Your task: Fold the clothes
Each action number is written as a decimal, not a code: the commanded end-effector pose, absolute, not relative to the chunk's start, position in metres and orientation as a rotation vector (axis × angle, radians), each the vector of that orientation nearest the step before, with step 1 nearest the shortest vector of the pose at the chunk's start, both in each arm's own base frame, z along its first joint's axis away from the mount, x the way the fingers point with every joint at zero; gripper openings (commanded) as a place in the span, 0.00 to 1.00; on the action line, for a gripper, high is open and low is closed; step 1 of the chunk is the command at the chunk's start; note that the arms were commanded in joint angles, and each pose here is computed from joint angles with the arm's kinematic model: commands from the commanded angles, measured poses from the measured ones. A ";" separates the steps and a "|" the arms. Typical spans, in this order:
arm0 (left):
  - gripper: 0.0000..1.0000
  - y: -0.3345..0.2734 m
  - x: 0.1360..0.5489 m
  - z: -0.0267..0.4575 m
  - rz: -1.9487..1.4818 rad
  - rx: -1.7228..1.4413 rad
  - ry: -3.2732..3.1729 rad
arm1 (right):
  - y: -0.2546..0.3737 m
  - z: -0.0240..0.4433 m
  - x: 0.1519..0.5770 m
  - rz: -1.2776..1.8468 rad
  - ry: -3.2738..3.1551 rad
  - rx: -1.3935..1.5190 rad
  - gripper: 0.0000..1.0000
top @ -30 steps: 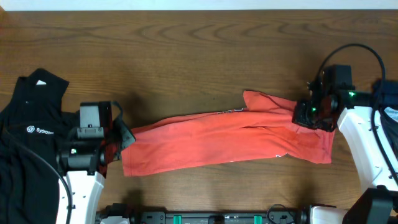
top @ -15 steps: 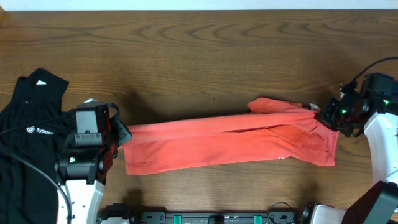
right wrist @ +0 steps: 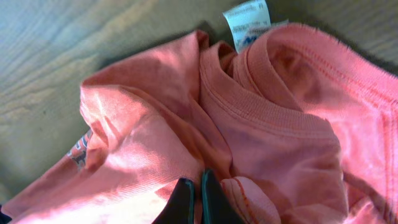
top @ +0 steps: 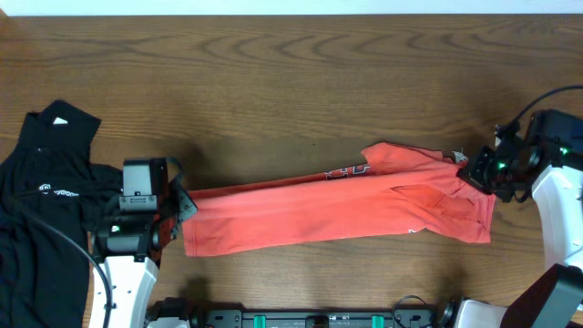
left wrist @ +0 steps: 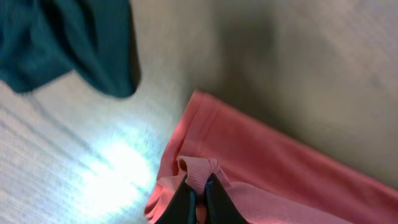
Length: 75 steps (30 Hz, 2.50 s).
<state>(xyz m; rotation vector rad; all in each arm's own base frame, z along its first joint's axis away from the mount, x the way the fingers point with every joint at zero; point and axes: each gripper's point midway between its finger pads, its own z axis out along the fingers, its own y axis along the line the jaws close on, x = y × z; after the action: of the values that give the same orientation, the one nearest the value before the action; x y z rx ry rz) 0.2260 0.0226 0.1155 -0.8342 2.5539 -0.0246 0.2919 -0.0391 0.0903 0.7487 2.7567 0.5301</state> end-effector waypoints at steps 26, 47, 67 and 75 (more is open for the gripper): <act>0.06 0.023 0.208 0.066 -0.008 -0.900 2.601 | -0.042 0.043 0.266 0.475 2.746 1.043 0.02; 0.06 0.023 0.211 0.063 -0.011 -0.897 2.587 | -0.038 0.009 0.251 0.480 2.706 1.135 0.01; 0.06 0.024 0.257 0.089 -0.073 -0.776 2.411 | -0.038 0.021 0.277 0.528 2.649 0.945 0.02; 0.06 0.027 0.302 0.137 -0.138 -0.729 2.179 | -0.059 0.085 0.338 0.485 2.502 0.744 0.01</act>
<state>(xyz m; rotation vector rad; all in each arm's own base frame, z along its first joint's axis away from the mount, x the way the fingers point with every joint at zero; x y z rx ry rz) 0.2890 0.0208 0.1149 -0.7482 2.2524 -0.1588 0.3064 -0.0466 0.0469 0.8779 2.5879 0.5142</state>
